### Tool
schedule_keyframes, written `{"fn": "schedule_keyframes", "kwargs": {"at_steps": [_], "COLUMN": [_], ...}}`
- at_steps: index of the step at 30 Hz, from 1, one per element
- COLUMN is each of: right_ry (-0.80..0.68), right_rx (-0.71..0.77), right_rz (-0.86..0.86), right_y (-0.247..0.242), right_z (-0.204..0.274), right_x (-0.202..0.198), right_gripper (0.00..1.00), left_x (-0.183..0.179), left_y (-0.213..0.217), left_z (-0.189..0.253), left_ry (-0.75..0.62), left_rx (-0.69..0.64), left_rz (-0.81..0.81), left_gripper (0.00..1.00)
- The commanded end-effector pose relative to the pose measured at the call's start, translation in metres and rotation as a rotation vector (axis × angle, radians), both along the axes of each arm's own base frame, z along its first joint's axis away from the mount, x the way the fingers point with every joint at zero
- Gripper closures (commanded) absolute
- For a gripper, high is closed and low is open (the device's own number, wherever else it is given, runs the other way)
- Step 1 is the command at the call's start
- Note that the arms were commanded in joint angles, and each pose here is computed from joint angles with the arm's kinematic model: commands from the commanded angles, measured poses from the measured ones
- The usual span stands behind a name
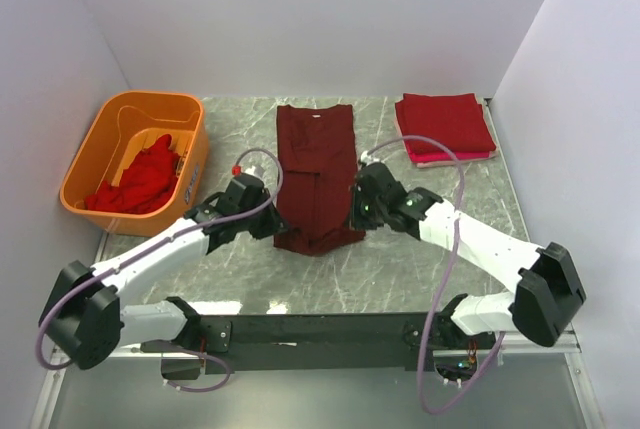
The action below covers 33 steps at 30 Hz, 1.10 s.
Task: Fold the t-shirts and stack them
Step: Fold the tshirt
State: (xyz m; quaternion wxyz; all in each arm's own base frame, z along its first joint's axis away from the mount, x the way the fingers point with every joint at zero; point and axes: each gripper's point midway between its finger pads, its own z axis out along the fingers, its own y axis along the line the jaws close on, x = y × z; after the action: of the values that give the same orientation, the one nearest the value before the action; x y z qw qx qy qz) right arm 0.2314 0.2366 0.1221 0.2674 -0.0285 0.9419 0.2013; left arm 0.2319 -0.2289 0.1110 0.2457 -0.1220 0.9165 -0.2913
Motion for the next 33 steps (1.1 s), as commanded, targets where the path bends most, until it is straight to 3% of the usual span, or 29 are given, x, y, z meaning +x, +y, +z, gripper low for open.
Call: {"fn": "schedule_keyframes", "kwargs": {"at_steps": [1, 13, 20, 33], "right_ry": [-0.132, -0.164, -0.146, -0.049], "right_rx": [0.007, 0.042, 0.039, 0.034], "right_rz": [-0.074, -0.167, -0.183, -0.216], "right_y": [-0.004, -0.018, -0.016, -0.021], "right_z": [0.031, 0.046, 0.041, 0.006], "right_x": [0.047, 0.140, 0.181, 0.213], "right_gripper": [1.00, 1.00, 1.00, 1.00], "left_x": [0.043, 0.131, 0.170, 0.211], "left_y": [-0.005, 0.012, 0.018, 0.015], "left_z": [0.036, 0.053, 0.039, 0.013], "left_ry": [-0.151, -0.214, -0.209, -0.176], "left_rx": [-0.037, 0.048, 0.103, 0.134], "left_rz": [0.036, 0.171, 0.188, 0.158], "left_gripper": [0.99, 0.99, 0.99, 0.99]}}
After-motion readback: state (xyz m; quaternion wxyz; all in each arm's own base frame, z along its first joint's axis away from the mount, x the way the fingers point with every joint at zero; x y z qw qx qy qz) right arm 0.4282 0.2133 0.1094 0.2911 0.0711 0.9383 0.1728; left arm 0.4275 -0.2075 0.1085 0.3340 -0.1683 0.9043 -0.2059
